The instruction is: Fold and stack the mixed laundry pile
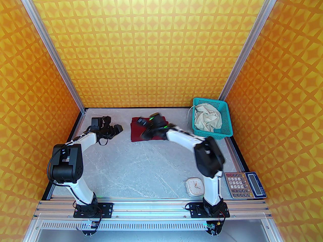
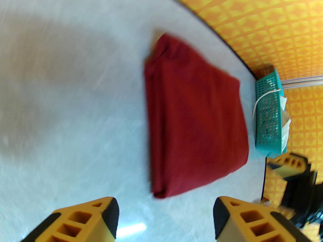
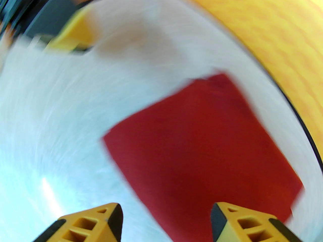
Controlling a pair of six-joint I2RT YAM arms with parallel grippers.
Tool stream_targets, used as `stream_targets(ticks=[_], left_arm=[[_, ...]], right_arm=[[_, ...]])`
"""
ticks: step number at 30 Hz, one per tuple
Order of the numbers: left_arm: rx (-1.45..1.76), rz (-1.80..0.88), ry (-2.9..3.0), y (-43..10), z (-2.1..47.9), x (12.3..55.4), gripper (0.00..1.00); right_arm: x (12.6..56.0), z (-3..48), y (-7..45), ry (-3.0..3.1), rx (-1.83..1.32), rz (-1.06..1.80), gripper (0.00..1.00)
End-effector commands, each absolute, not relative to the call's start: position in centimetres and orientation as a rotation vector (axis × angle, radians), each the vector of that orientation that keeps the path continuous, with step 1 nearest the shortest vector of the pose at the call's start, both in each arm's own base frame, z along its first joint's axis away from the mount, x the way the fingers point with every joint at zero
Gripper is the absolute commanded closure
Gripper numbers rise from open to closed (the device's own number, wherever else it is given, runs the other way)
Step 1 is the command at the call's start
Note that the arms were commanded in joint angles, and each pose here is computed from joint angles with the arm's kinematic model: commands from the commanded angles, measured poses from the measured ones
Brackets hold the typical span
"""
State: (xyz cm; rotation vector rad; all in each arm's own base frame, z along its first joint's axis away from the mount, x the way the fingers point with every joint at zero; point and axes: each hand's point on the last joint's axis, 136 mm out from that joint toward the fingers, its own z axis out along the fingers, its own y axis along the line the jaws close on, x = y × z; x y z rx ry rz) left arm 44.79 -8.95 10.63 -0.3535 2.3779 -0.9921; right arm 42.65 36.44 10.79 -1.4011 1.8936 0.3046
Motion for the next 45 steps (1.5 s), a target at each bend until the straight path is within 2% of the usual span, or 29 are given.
stream_targets(ticks=[1,7,11,22,25,27,29,31,34,40,45], left_arm=[[-0.323,-1.046,2.305,-9.0,12.3,45.5,0.35],[-0.384,-1.069,2.304,-8.5,11.0,45.6,0.35],[-0.415,-1.090,2.313,-8.5,10.4,46.0,0.35],[-0.543,-1.065,2.330,-7.8,10.0,46.8,0.33],[-0.566,-1.035,2.351,-7.4,9.8,46.6,0.33],[-0.580,-1.028,2.360,-7.5,9.7,46.5,0.33],[-0.608,-1.020,2.361,-7.4,9.6,46.3,0.33],[-0.636,-1.035,2.357,-7.8,9.5,46.3,0.33],[-0.675,-1.056,2.360,-9.1,9.6,46.5,0.31],[-0.742,-1.077,2.362,-11.8,9.3,47.4,0.26],[-0.830,-1.091,2.371,-13.1,8.0,48.2,0.24]], right_arm=[[42.6,9.8,38.6,1.709,-1.616,0.232,0.38],[42.7,7.8,41.3,1.608,-1.705,0.233,0.41],[43.1,6.0,42.2,1.611,-1.755,0.245,0.48],[43.5,1.5,42.5,1.660,-1.866,0.138,0.49],[44.1,0.7,42.2,1.678,-1.879,0.093,0.53],[44.6,1.0,42.3,1.682,-1.860,0.073,0.59],[45.2,1.9,42.6,1.693,-1.816,0.072,0.75],[45.3,3.4,43.2,1.676,-1.790,0.100,0.87],[45.3,5.8,43.6,1.638,-1.749,0.127,1.00],[44.8,10.4,43.5,1.561,-1.636,0.237,1.00],[44.8,11.9,42.8,1.539,-1.573,0.283,1.00]])
